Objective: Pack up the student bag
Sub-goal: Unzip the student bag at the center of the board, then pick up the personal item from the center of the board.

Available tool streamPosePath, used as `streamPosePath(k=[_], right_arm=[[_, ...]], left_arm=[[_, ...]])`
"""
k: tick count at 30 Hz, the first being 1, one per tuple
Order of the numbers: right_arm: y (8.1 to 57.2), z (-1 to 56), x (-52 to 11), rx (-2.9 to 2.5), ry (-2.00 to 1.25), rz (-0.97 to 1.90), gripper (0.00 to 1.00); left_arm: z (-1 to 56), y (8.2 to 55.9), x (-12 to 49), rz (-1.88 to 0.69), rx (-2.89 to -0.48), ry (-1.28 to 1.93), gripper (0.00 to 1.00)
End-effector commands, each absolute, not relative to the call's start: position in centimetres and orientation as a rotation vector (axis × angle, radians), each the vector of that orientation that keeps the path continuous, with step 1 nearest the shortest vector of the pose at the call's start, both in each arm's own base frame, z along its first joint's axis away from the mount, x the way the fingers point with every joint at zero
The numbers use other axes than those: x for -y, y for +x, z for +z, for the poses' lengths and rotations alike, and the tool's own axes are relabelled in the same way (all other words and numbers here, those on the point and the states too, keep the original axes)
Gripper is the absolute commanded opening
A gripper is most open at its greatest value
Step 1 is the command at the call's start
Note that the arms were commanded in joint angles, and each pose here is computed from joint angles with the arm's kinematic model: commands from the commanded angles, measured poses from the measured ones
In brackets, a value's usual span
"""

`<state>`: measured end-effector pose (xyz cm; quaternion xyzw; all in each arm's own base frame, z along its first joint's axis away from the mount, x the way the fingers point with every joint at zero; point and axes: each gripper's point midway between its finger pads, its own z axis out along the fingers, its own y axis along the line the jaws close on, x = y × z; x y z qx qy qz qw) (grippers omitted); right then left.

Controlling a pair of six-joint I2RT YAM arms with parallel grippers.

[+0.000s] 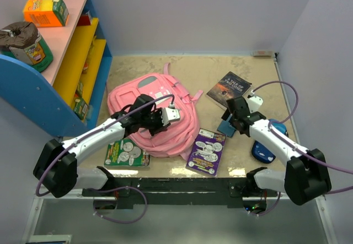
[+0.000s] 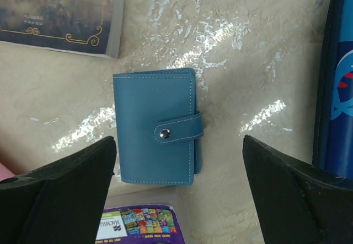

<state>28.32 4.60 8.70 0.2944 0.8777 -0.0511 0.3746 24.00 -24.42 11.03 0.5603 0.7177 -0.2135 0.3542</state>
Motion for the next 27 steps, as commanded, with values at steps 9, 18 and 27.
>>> streamPosePath(k=[9,18,27], right_arm=[[30.5,4.6,-4.6,-2.276,0.844,-0.131,0.99],[30.7,2.2,-5.6,-2.317,0.861,-0.073,0.82],[30.8,2.2,-6.6,-2.322,0.838,0.012,0.32]], left_arm=[[14.3,26.1,24.8,-0.463,-1.766,1.398,0.0],[18.2,25.7,25.6,-0.533,-1.737,1.334,0.0],[18.4,25.2,25.4,-0.555,-1.747,1.311,0.0]])
